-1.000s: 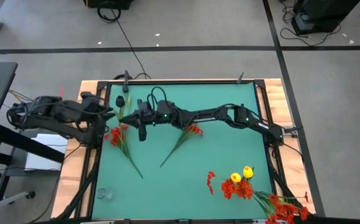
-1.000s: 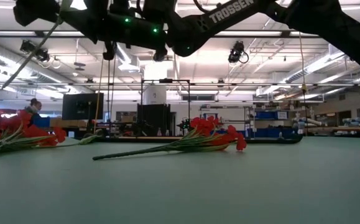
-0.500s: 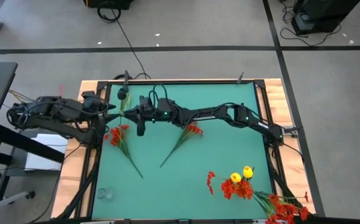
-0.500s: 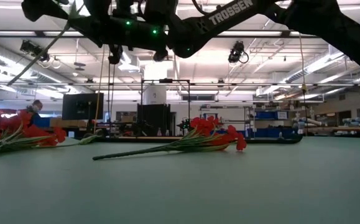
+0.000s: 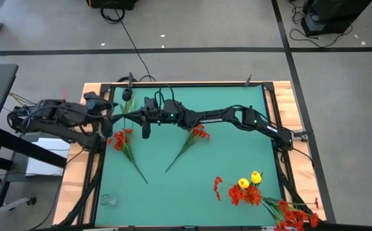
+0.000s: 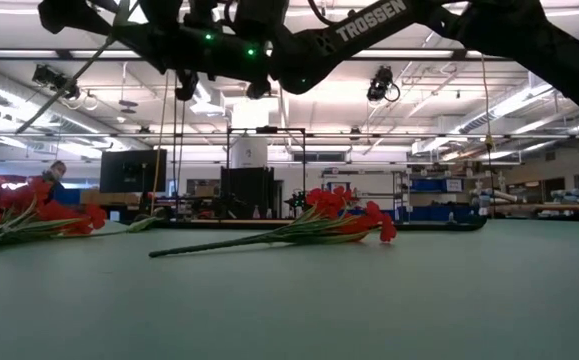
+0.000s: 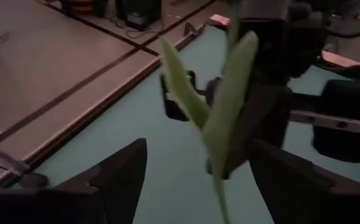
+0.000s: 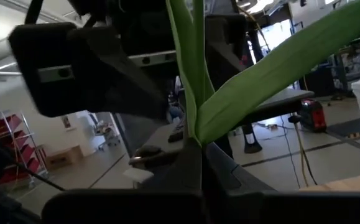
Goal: Sort flowers into vase by color
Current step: Put the right black flower into the transparent flower vase
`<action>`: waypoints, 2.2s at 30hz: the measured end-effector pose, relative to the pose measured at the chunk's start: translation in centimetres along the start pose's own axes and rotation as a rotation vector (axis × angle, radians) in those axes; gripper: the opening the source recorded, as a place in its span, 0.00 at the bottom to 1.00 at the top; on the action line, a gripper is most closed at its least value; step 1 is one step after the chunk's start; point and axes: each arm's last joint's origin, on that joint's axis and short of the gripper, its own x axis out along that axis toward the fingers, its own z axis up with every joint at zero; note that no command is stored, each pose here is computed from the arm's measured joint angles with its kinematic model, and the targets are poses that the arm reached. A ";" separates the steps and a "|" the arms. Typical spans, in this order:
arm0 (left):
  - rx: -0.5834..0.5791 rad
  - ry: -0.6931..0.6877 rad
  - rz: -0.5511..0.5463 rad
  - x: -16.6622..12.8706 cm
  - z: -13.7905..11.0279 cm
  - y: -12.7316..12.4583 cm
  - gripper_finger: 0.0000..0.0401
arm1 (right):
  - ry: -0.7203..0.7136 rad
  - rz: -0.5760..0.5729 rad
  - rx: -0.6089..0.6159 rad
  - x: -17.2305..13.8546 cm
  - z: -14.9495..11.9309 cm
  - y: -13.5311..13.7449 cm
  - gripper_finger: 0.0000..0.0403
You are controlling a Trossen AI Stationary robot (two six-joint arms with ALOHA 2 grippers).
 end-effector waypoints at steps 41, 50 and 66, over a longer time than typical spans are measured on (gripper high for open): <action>0.087 -0.082 -0.286 -1.8 0.5 0.0 0.02 | 0.168 0.200 0.240 -0.2 -0.7 0.3 0.36; 0.038 0.018 -0.861 -4.6 -0.1 0.4 0.02 | 0.128 0.190 0.217 -0.5 4.4 2.4 0.34; 0.367 -0.213 -1.250 -5.4 0.4 -0.7 0.02 | -0.011 -0.456 -0.245 -6.1 18.7 12.4 0.32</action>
